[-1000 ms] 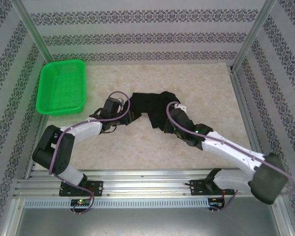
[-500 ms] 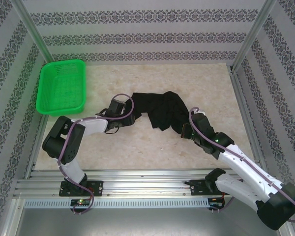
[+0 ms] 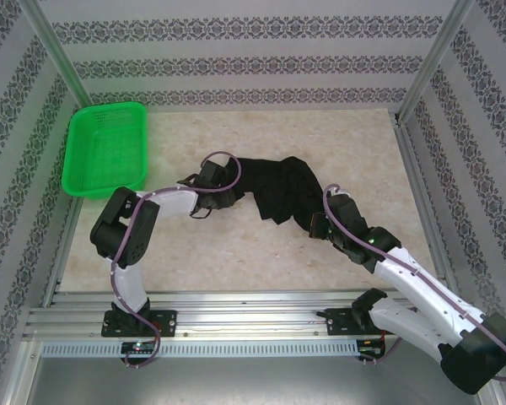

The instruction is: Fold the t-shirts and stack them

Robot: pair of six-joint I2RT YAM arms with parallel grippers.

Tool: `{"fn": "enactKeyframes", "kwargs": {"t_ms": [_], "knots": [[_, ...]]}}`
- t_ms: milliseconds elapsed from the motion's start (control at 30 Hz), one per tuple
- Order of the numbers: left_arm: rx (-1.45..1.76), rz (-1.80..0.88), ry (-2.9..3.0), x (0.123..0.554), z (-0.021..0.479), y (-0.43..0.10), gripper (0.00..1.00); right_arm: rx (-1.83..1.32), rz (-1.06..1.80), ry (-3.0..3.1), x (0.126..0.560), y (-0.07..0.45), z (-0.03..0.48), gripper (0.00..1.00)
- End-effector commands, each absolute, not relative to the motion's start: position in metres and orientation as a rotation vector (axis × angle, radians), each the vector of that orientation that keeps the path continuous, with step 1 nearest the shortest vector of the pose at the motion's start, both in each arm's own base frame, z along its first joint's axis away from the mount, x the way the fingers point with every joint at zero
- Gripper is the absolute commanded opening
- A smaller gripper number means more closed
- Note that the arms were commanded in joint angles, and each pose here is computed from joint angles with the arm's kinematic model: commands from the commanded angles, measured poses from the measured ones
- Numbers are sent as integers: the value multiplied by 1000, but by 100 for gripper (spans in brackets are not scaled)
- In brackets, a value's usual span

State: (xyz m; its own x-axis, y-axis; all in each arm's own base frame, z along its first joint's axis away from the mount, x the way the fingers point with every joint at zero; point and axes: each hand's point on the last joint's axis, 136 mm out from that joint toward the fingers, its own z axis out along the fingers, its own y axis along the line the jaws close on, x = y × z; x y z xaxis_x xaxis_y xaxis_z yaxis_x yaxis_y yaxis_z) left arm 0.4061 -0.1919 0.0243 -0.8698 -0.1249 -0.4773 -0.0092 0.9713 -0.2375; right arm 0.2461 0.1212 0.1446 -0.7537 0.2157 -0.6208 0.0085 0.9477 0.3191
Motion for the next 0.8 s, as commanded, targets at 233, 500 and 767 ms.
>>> {"fn": "enactKeyframes", "kwargs": {"t_ms": [233, 500, 767], "knots": [[174, 26, 2907, 359, -43, -167, 25, 155, 385, 2384, 248, 113, 147, 0], [243, 8, 2819, 369, 0, -170, 1, 164, 395, 2388, 259, 111, 146, 0], [237, -187, 2588, 384, 109, -188, 0, 182, 391, 2323, 279, 101, 171, 0]]}}
